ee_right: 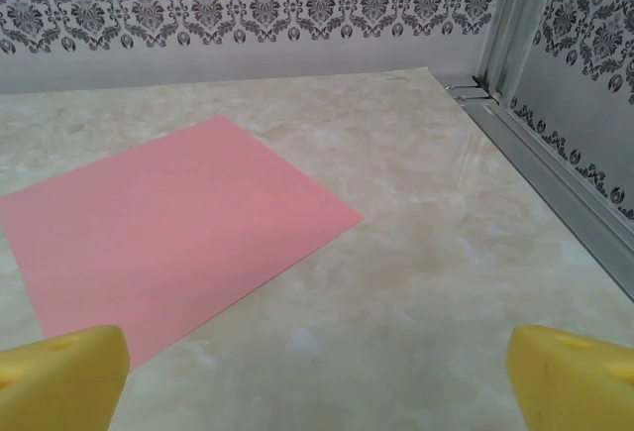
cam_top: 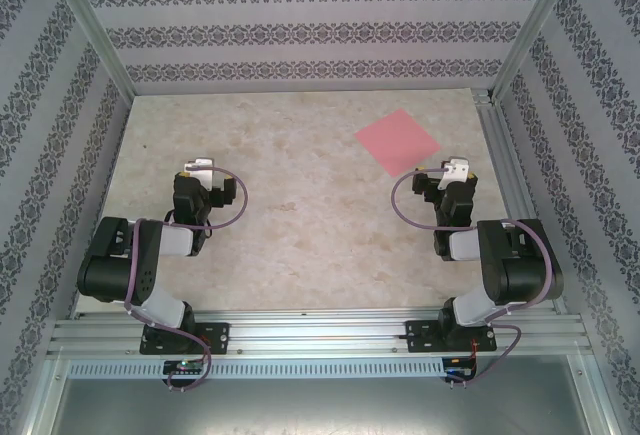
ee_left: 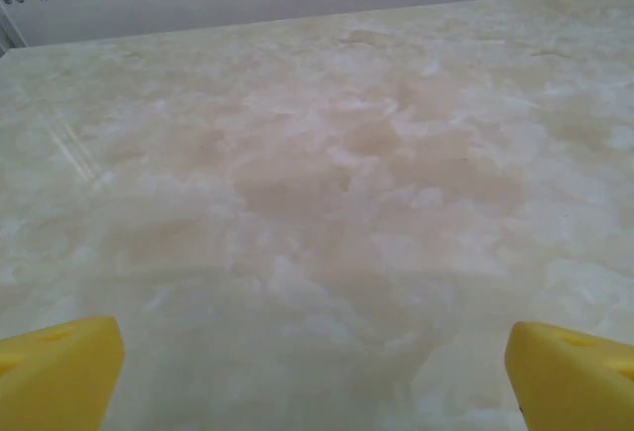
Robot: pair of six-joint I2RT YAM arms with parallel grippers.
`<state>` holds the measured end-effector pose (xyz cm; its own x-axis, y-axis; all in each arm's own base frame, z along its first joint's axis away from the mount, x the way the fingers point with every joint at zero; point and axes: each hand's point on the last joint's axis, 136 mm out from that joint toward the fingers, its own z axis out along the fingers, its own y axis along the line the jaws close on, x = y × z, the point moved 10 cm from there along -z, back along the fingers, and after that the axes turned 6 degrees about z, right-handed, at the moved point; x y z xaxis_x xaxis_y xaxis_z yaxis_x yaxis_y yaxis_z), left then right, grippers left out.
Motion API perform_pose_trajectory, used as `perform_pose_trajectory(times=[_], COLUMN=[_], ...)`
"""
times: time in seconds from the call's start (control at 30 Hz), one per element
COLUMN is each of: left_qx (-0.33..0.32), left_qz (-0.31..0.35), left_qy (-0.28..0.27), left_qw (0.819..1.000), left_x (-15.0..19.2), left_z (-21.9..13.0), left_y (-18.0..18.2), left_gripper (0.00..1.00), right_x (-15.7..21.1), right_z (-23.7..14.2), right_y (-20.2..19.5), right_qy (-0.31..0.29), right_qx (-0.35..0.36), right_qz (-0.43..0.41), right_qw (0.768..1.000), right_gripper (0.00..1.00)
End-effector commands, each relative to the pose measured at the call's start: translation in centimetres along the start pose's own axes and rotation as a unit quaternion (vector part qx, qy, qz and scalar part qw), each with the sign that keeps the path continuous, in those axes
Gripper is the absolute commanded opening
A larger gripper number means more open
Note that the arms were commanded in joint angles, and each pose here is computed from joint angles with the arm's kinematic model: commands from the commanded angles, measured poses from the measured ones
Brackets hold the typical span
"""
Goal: Fold a paper plane with a square sheet of paper (pick it up from the middle)
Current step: Move the paper to the center of the table.
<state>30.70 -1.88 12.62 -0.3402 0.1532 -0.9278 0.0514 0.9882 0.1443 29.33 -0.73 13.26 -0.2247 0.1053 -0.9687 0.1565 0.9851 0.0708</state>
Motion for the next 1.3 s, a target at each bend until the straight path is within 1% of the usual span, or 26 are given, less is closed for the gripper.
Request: perform_pose_trajectory(times=[0.0, 0.4, 0.53, 0.67, 0.73, 0.8, 0.83, 0.9, 0.97, 1.03, 1.07, 1.13, 1.2, 1.27], left_qx=[-0.001, -0.001, -0.001, 0.009, -0.007, -0.016, -0.019, -0.023, -0.035, -0.048, -0.053, -0.034, -0.019, 0.024], left_qz=[0.000, -0.001, 0.000, 0.004, -0.005, -0.014, -0.021, -0.038, -0.073, -0.114, -0.135, -0.159, -0.198, -0.221], left_qy=[-0.018, -0.018, -0.020, -0.027, -0.035, -0.023, -0.018, -0.023, -0.039, -0.043, -0.032, -0.011, 0.014, 0.035], left_qw=[1.000, 1.000, 1.000, 1.000, 0.999, 1.000, 0.999, 0.999, 0.996, 0.991, 0.989, 0.987, 0.980, 0.974], left_x=[-0.8, -0.8, -0.8, -1.1, -1.9, -2.9, -3.5, -4.5, -5.6, -6.9, -7.4, -8.6, -9.2, -9.5], left_z=[0.1, 0.1, 0.1, -0.3, -1.0, -1.7, -2.2, -3.3, -4.7, -5.7, -6.0, -6.3, -6.2, -5.8], left_y=[0.3, 0.3, 0.3, 0.2, 0.6, 0.9, 1.1, 1.4, 1.8, 2.2, 2.4, 2.3, 2.2, 1.6], left_gripper=[1.00, 1.00, 1.00, 1.00, 1.00, 1.00, 1.00, 1.00, 1.00, 1.00, 1.00, 1.00, 1.00, 1.00], right_x=[-1.0, -0.8, -1.1, -1.5, -1.8, -2.1, -3.7, -5.0, -7.0, -8.1, -8.8, -9.5, -9.8, -9.4], right_z=[0.2, 0.3, 0.3, 0.1, -0.2, -0.7, -0.5, -0.4, -0.1, 0.5, 1.0, 2.2, 3.6, 5.1], right_y=[0.1, -0.2, -0.2, 0.3, 0.6, 0.6, 0.8, 0.8, 1.1, 1.7, 2.1, 3.3, 4.4, 5.3], right_qy=[-0.023, -0.013, -0.020, -0.031, -0.031, -0.018, -0.015, 0.043, 0.079, 0.139, 0.162, 0.219, 0.262, 0.300], right_qx=[-0.010, -0.012, -0.012, -0.025, -0.032, -0.029, -0.025, -0.009, -0.003, -0.013, -0.032, -0.085, -0.128, -0.153], right_qz=[0.001, 0.010, 0.010, 0.001, -0.009, -0.010, -0.005, 0.018, 0.058, 0.101, 0.117, 0.151, 0.183, 0.210], right_qw=[1.000, 1.000, 1.000, 0.999, 0.999, 0.999, 1.000, 0.999, 0.995, 0.985, 0.979, 0.960, 0.939, 0.918], right_gripper=[0.98, 0.98, 0.98, 0.98, 0.98, 0.98, 0.98, 0.98, 0.98, 0.98, 0.98, 0.98, 0.98, 0.98])
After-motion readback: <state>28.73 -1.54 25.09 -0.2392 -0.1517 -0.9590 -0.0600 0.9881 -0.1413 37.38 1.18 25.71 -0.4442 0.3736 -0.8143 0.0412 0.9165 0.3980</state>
